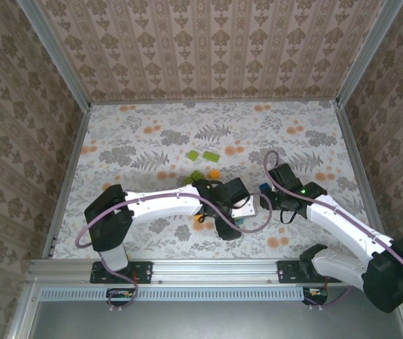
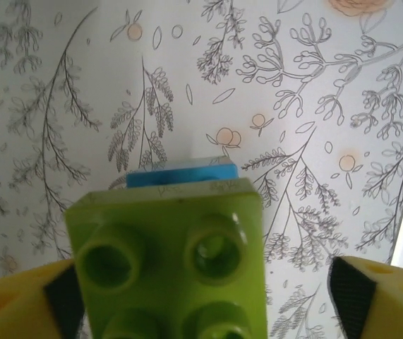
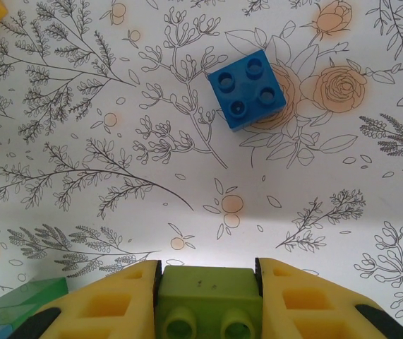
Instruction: Assemble a carrot with lego
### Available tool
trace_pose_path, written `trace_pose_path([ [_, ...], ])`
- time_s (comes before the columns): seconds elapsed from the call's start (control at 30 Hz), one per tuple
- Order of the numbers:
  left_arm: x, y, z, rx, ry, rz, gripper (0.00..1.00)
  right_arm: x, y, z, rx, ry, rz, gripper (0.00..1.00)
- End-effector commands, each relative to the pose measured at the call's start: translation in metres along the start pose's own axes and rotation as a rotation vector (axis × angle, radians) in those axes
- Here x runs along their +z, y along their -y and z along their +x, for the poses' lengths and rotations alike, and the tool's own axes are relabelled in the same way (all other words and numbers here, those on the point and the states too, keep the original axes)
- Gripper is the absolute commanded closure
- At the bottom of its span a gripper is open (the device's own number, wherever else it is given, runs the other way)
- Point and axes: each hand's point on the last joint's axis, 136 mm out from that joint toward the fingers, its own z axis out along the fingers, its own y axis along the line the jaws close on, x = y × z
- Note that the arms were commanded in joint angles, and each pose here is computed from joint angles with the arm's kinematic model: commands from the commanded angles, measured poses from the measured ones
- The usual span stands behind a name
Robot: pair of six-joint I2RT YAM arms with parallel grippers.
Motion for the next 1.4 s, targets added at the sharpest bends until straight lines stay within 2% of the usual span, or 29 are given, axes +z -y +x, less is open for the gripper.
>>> trace_pose_path([
  [0.0,-0.018,0.0,-0.012,0.026,0.07,-0.008,0.0,0.001,-0.001,0.004,-0.005,-0.012,-0.014,0.76],
  [0.23,-0.04,-0.005,-0.024,0.047,0.15,-0.055,0.0,0.0,-0.002,0.004,-0.007,-0.011,-0.02,0.76],
  [0.47,-0.067,-0.005,-0.009,0.033,0.239,-0.075,0.0,-0.001,-0.006,0.004,-0.011,-0.015,-0.04,0.76],
  [0.7,-0.119,0.012,0.002,0.04,0.48,-0.064,0.0,0.001,-0.005,0.005,-0.012,-0.025,-0.029,0.76],
  [0.83,-0.146,0.015,0.009,0.061,0.632,-0.126,0.0,0.0,-0.005,0.005,-0.012,-0.026,-0.026,0.76],
  [0.93,-0.146,0.016,0.017,0.044,0.703,-0.145,0.0,-0.002,-0.005,0.005,-0.014,-0.026,-0.025,0.76],
  [1.03,-0.129,0.021,0.022,0.04,0.744,-0.131,0.0,-0.004,-0.006,0.004,-0.02,-0.029,-0.018,0.76],
  [1.2,-0.098,0.025,0.03,0.046,0.757,-0.134,0.0,-0.009,-0.007,0.001,-0.02,-0.033,-0.017,0.77],
  [1.37,-0.083,0.016,0.035,0.037,0.763,-0.186,0.0,-0.024,-0.013,-0.007,-0.018,-0.01,-0.032,0.77],
])
